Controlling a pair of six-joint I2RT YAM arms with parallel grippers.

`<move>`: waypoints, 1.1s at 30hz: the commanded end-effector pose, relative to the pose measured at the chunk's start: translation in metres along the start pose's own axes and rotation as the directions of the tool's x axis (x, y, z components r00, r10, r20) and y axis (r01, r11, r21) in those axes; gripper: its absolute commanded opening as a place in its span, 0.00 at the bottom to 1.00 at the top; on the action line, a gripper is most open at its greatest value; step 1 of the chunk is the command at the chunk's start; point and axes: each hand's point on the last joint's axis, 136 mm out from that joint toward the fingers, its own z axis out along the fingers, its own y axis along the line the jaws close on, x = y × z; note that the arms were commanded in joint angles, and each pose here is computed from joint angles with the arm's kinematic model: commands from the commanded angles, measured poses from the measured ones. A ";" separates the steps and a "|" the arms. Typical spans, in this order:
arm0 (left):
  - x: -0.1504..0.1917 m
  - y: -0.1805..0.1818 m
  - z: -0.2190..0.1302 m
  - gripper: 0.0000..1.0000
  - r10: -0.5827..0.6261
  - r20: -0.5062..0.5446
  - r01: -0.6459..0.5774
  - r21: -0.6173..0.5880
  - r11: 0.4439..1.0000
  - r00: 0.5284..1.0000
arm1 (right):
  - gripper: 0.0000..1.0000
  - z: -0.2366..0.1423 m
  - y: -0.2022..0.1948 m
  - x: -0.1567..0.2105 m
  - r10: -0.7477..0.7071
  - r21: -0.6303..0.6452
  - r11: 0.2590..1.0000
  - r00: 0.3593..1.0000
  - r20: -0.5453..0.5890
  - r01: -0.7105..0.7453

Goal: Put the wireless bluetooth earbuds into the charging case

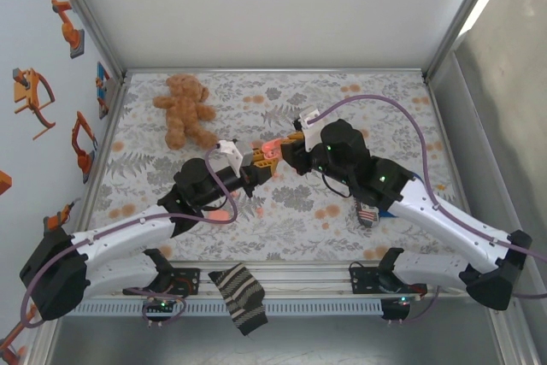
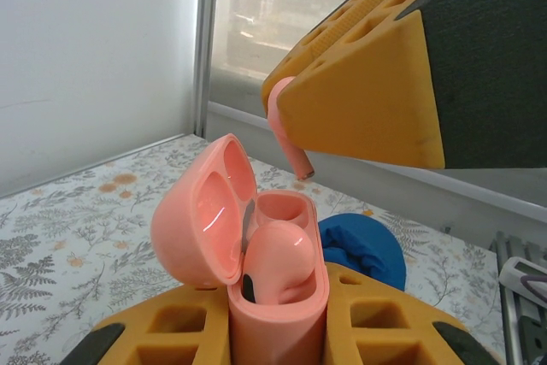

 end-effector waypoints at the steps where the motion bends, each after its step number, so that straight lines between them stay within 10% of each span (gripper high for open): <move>1: -0.028 -0.004 0.002 0.00 0.000 0.081 -0.001 0.008 1.000 0.997 | 0.24 -0.003 0.005 -0.019 -0.011 -0.005 1.000 0.998 0.070 0.012; 33: -0.035 0.001 -0.001 0.00 0.001 0.119 0.002 -0.026 1.000 0.993 | 0.24 0.014 0.008 0.012 -0.035 -0.010 0.999 0.999 -0.009 0.035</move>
